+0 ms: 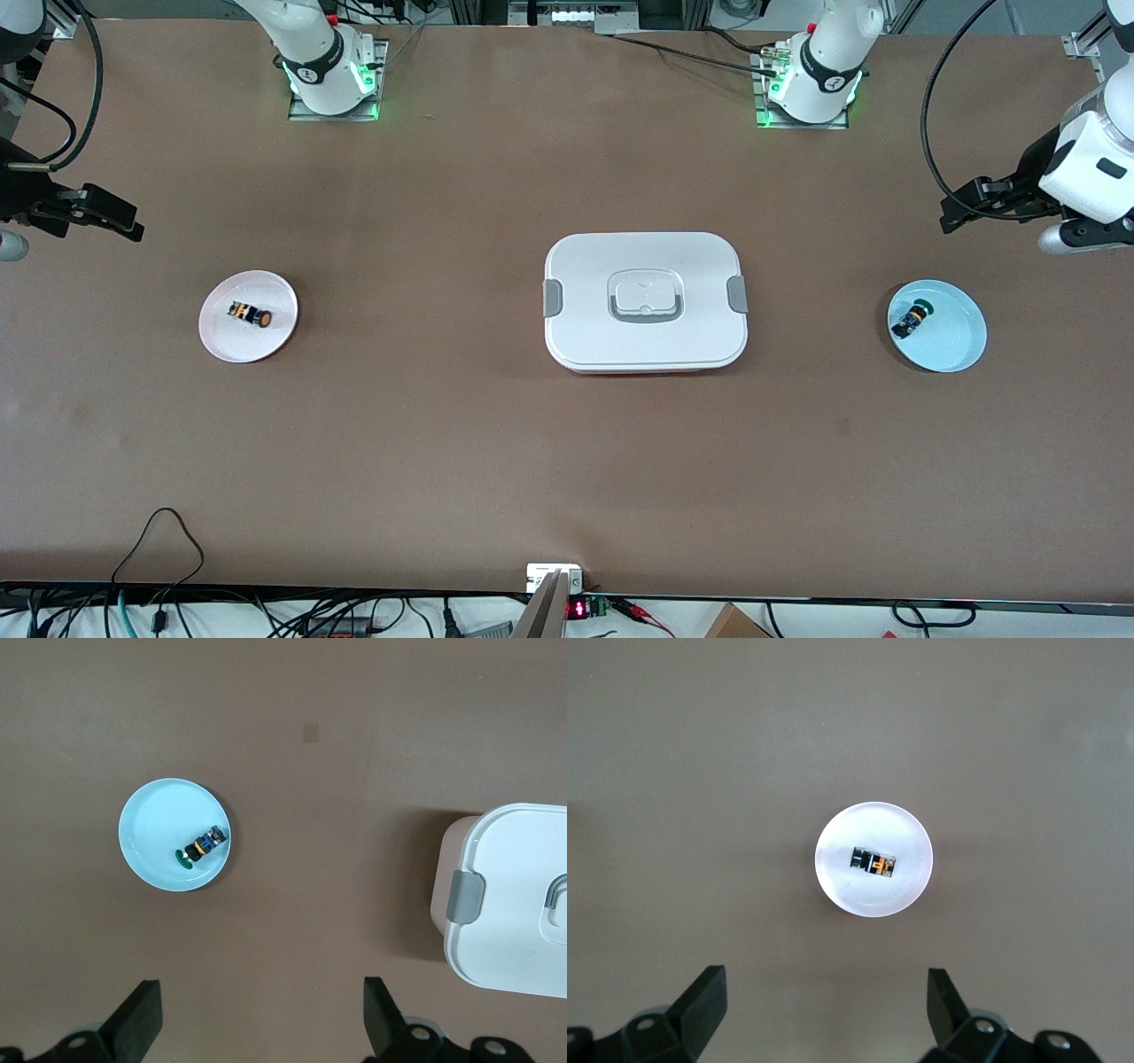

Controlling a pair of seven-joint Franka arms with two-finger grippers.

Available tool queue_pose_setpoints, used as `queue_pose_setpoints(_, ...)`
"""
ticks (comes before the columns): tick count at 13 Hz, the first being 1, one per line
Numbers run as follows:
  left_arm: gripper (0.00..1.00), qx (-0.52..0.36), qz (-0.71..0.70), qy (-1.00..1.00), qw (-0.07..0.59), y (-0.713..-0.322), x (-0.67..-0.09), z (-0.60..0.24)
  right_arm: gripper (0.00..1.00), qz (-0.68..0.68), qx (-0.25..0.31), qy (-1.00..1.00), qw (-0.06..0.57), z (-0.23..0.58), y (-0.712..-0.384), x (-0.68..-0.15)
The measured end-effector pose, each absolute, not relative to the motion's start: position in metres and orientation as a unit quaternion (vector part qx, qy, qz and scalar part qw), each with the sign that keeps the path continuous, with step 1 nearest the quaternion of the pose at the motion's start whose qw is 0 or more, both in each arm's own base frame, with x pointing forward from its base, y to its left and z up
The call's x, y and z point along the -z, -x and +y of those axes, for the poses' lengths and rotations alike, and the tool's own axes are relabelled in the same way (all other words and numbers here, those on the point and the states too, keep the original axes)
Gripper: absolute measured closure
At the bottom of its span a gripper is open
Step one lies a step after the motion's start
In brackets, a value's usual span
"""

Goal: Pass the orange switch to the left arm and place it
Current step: 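Move the right gripper toward the orange switch on the white plate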

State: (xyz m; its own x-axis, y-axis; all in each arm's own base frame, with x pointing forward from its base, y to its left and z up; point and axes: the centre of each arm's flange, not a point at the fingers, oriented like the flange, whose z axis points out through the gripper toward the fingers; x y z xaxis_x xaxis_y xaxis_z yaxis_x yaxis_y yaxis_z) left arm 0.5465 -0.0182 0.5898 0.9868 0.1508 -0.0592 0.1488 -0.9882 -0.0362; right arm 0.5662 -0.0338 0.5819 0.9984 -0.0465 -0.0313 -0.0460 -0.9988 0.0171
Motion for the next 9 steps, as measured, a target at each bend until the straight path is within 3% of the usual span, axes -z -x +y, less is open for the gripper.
queue_pose_setpoints(9, 0.00, -0.031, -0.075, 0.997, 0.016, -0.547, -0.590, -0.018, 0.00, -0.023, 0.031, -0.999, 0.008, -0.034, -0.569, -0.574)
